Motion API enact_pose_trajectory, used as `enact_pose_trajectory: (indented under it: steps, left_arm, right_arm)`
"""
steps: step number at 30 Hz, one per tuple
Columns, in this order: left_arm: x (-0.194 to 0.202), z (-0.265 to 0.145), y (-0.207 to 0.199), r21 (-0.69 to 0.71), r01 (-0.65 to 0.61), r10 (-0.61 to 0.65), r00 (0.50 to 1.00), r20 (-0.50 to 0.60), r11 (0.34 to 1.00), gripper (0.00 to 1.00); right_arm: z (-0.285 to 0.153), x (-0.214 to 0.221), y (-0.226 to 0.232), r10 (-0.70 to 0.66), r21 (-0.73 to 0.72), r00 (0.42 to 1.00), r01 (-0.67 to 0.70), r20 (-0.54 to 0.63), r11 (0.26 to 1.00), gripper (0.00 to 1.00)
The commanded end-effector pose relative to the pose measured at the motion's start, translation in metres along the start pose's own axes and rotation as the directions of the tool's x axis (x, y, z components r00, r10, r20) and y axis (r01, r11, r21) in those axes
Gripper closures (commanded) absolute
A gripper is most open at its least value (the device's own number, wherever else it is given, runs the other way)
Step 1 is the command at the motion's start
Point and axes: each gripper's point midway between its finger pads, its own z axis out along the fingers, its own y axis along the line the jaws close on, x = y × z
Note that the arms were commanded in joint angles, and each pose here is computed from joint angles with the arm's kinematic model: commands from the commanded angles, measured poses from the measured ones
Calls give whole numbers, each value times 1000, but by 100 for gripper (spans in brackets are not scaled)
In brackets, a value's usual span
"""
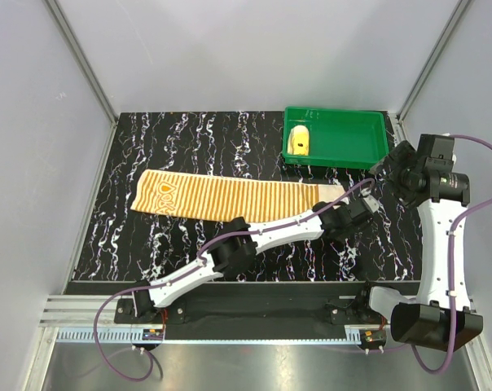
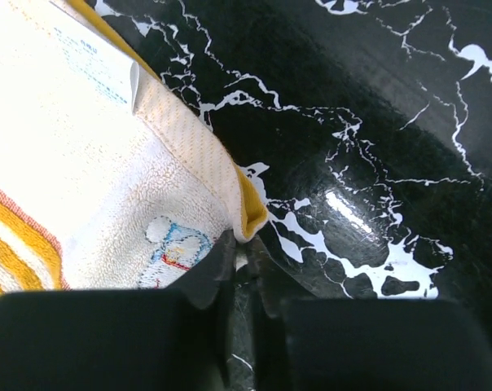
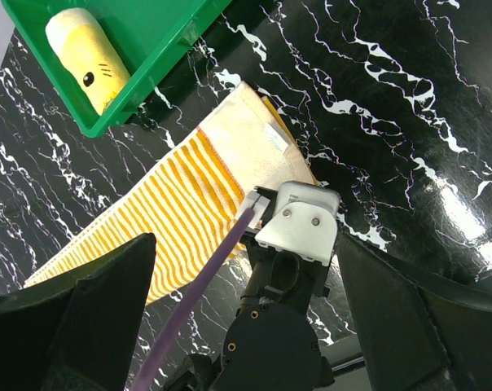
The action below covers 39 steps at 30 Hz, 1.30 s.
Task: Roll the towels
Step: Fold the towel
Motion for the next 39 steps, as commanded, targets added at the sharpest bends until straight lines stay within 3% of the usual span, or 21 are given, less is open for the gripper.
enact_pose_trajectory:
  steps: [1,2,8,15,19,23,30,35,39]
  left_arm:
    - [-17,2,-9,55,21,-24,998,52,998,96]
    - [-17,2,-10,60,27,-31,998,52,998,100]
    - [-17,-14,-20,121,84,-89,995,40,989,100]
    - [-88,-105,-5,208,198,-236,956,176,958,100]
    - [-104,-135,22,269,320,-371,913,167,908,100]
    - [-123,-173,56,311,433,-503,842,195,846,100]
    - [-110,-211,127,284,630,-687,699,197,723,100]
    - [-67,-231,189,219,757,-787,579,215,616,100]
    - [-30,-244,225,161,798,-808,540,237,580,100]
  right_arm:
    - [5,-6,3,-17,-14,1000,17,19,1000,0]
    - [5,-6,2,-17,-13,1000,17,20,1000,0]
    - [4,-8,2,-13,-10,999,14,30,1000,0]
    - [-6,-20,7,18,-10,997,-17,70,1000,0]
    - [-14,-27,16,46,-41,995,-42,87,998,0]
    - [-21,-33,23,61,-58,993,-55,104,997,0]
    - [-20,-28,27,57,-79,996,-51,70,996,0]
    - [-16,-24,29,57,-96,997,-52,50,994,0]
    - [-10,-19,31,69,-104,997,-67,19,992,0]
